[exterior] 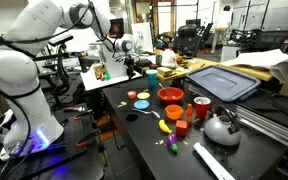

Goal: Move the yellow plate to the right.

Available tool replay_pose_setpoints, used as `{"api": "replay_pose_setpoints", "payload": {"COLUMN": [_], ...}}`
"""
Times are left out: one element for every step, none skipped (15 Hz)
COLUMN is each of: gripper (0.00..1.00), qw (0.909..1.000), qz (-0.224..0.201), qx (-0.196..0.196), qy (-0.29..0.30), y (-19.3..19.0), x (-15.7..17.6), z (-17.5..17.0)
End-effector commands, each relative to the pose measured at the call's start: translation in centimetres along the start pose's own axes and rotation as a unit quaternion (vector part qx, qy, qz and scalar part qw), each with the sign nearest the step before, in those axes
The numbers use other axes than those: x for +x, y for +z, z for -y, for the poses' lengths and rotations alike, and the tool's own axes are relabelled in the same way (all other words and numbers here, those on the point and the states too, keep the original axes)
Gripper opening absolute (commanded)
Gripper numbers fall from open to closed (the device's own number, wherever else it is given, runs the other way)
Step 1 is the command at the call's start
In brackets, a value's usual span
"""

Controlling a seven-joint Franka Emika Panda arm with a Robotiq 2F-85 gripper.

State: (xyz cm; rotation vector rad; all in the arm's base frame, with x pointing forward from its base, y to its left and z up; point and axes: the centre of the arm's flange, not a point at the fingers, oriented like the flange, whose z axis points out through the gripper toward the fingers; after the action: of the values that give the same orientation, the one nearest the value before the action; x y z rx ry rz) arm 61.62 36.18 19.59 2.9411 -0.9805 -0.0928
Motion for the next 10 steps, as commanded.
{"api": "replay_pose_setpoints", "payload": {"gripper": [0.29,0.2,0.14,0.2,0.48,0.45,0.47,0.53,0.62,0.68], "qw": [0.9993,0.9992,0.999,0.9988,0.9986,0.9982,0.9981,0.9977,0.9975,0.9972], "qz": [-0.008,-0.016,-0.023,-0.03,-0.036,-0.04,-0.04,-0.04,-0.04,-0.041], "qx": [0.001,-0.005,-0.01,-0.018,-0.026,-0.034,-0.039,-0.046,-0.05,-0.054], "qy": [0.036,0.037,0.037,0.035,0.03,0.031,0.028,0.028,0.03,0.033], "y": [-0.7,-0.8,-0.9,-0.9,-0.9,-0.8,-0.7,-0.5,-0.4,-0.2], "x": [1.6,2.2,2.7,3.2,3.7,4.2,4.6,4.8,5.1,5.3], "z": [-1.3,-1.8,-2.2,-2.5,-2.9,-3.2,-3.6,-4.1,-4.5,-5.0]}}
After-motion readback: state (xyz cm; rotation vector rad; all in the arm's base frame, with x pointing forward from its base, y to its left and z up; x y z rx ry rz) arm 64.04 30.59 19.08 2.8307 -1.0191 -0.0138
